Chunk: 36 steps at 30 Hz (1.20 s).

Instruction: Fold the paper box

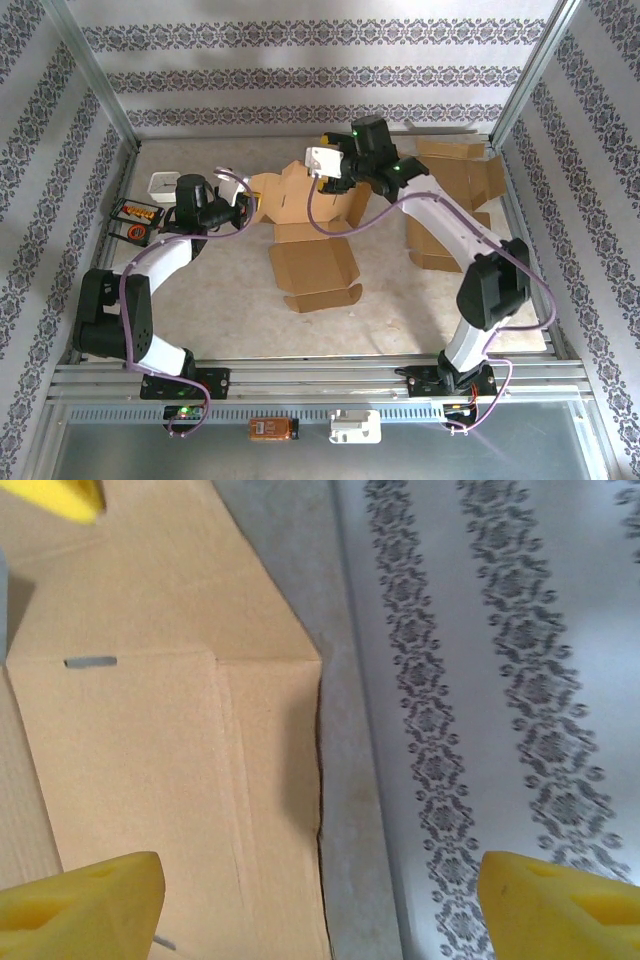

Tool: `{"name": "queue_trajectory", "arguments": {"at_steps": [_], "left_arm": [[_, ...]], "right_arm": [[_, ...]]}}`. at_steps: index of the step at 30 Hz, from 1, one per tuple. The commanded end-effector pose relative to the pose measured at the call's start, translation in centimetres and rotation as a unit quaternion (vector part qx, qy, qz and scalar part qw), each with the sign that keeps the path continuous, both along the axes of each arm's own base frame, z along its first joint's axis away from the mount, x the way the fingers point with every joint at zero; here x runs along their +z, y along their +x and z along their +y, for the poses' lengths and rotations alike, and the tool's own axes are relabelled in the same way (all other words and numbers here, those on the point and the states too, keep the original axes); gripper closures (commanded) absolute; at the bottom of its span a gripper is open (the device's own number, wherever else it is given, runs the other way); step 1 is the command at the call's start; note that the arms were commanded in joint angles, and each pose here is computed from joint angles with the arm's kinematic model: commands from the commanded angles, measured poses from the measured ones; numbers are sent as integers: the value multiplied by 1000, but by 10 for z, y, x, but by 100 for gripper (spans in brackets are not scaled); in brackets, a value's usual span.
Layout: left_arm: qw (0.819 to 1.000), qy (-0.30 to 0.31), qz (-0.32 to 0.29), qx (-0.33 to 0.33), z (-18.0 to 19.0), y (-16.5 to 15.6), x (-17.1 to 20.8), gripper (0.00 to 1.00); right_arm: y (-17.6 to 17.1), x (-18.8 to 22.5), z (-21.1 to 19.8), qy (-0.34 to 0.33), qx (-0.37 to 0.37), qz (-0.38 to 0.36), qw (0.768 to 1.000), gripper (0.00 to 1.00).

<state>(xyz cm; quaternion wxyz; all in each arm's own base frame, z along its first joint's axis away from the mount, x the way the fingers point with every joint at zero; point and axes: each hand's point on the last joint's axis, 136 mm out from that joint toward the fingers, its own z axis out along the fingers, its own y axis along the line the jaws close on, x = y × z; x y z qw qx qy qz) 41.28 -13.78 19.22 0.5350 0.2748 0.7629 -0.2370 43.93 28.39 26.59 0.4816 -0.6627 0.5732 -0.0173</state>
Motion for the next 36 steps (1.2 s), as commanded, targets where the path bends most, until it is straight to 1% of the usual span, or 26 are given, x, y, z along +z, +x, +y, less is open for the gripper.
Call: {"name": "queue_trajectory", "arguments": {"at_steps": [1,3,6,7,11,14,16,18,19,20,21,22,23,24,25,27,28,30,31,33,34,36], "left_arm": [[997,17,-74,-29,-6,-4,27,100],[996,22,-75,-31,-6,-7,27,100],[996,28,-75,-25,-4,-7,27,100],[996,30,-76,-24,-4,-7,28,100],[997,36,-70,-22,-3,-7,26,100],[997,40,-66,-16,-3,-5,25,100],[997,42,-60,-12,-3,-4,24,100],[998,37,-51,9,0,1,25,99],[998,30,-40,34,5,7,24,89],[997,10,-21,69,11,12,25,75],[994,-18,6,106,18,16,27,65],[990,-44,31,134,23,17,29,58],[981,-77,64,163,28,15,31,53],[970,-113,101,192,32,12,32,47],[955,-148,139,217,35,6,33,45],[926,-205,204,242,35,-7,34,43],[913,-232,229,244,33,-15,36,43],[890,-284,260,242,26,-28,42,43],[878,-308,274,244,25,-32,45,44],[849,-344,306,259,24,-37,47,49],[836,-356,324,265,23,-37,47,52],[815,-369,353,273,21,-35,48,60]], "right_arm": [[-6,-14,-1,-15,46,42,998,22],[-2,-19,-1,-9,46,61,997,29],[2,-29,-2,-9,40,73,996,52],[2,-32,-2,-10,41,74,996,56],[4,-40,-5,-21,33,69,997,77],[7,-41,-7,-42,19,55,997,87],[8,-40,-7,-55,9,42,998,92],[10,-36,-6,-62,-4,26,998,96],[12,-33,-4,-60,-12,16,998,96],[16,-30,-4,-59,-25,2,998,96],[18,-29,-4,-60,-36,-11,997,97],[20,-27,-3,-64,-46,-26,997,97],[24,-24,-2,-67,-58,-45,995,97],[27,-23,-2,-74,-72,-65,993,97],[30,-23,-1,-83,-82,-86,989,97],[37,-22,-2,-91,-109,-123,982,96],[40,-20,-2,-94,-121,-139,978,96],[40,-19,-2,-95,-131,-150,975,96],[39,-19,-1,-92,-137,-153,974,97],[37,-17,1,-85,-145,-162,972,98],[37,-18,3,-84,-149,-171,970,98],[36,-21,6,-87,-152,-191,966,97]]}}
